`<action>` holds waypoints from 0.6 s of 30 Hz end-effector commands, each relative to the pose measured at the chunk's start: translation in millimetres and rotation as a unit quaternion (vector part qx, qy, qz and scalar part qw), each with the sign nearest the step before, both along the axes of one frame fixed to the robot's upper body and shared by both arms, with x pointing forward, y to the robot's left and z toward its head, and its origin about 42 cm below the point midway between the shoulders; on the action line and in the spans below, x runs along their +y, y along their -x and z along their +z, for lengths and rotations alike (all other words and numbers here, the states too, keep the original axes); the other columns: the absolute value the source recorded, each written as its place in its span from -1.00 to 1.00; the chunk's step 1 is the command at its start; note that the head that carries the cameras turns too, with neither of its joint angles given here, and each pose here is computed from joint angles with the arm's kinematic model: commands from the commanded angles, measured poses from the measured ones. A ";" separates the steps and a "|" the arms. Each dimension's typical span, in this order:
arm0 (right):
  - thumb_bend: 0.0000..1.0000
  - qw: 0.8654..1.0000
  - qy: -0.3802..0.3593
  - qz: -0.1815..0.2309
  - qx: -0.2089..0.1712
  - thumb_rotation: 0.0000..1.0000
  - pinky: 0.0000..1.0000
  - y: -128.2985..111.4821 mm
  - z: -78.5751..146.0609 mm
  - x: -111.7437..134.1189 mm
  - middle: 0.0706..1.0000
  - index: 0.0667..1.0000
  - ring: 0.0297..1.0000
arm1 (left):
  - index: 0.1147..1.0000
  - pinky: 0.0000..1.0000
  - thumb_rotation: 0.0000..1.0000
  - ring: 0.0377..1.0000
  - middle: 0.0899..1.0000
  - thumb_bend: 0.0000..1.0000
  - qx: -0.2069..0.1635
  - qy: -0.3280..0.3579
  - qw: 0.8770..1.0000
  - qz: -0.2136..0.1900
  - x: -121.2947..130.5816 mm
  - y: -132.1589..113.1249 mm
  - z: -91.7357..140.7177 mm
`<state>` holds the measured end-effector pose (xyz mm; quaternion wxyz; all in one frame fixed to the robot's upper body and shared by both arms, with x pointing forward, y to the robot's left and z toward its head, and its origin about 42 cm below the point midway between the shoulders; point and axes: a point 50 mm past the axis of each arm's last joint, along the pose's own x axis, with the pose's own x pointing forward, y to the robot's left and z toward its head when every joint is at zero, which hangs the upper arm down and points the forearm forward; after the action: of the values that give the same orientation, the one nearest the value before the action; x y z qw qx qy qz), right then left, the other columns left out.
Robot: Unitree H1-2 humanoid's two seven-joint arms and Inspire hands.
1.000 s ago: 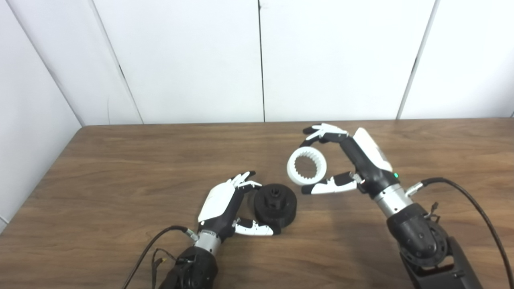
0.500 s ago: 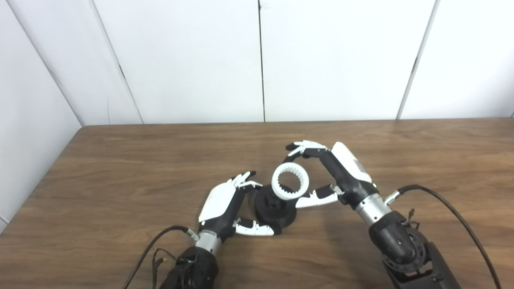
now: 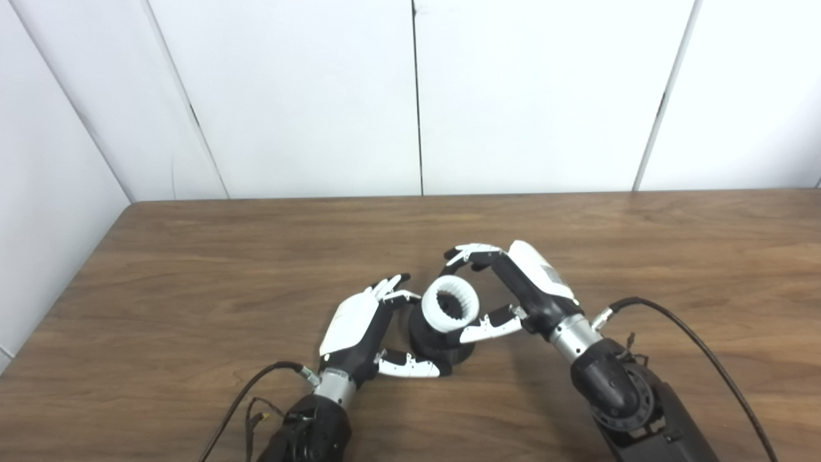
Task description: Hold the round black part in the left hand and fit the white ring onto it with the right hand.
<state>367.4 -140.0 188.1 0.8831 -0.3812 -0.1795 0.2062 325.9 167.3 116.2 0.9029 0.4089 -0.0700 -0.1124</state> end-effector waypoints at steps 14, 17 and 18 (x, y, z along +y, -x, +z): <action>0.04 0.999 0.020 0.023 -0.028 -0.71 0.53 -13.6 20.3 18.9 0.57 -0.11 0.71 | 0.08 0.92 -0.21 0.92 0.91 0.68 -0.002 -0.002 1.000 -0.012 -7.7 -3.6 4.1; 0.04 0.999 0.024 0.025 -0.026 -0.71 0.57 -13.7 19.1 20.4 0.57 -0.11 0.71 | 0.08 0.92 -0.21 0.93 0.91 0.68 -0.002 -0.002 1.000 -0.012 -8.3 -3.7 4.2; 0.04 0.999 0.025 0.027 -0.025 -0.71 0.57 -13.8 19.0 20.8 0.57 -0.11 0.71 | 0.08 0.92 -0.21 0.93 0.91 0.68 -0.001 -0.002 1.000 -0.012 -8.5 -3.8 4.3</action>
<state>374.4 -129.0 190.3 0.8706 -0.3980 -0.1818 0.2251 326.0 167.6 116.3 0.9025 0.4104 -0.0700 -0.1105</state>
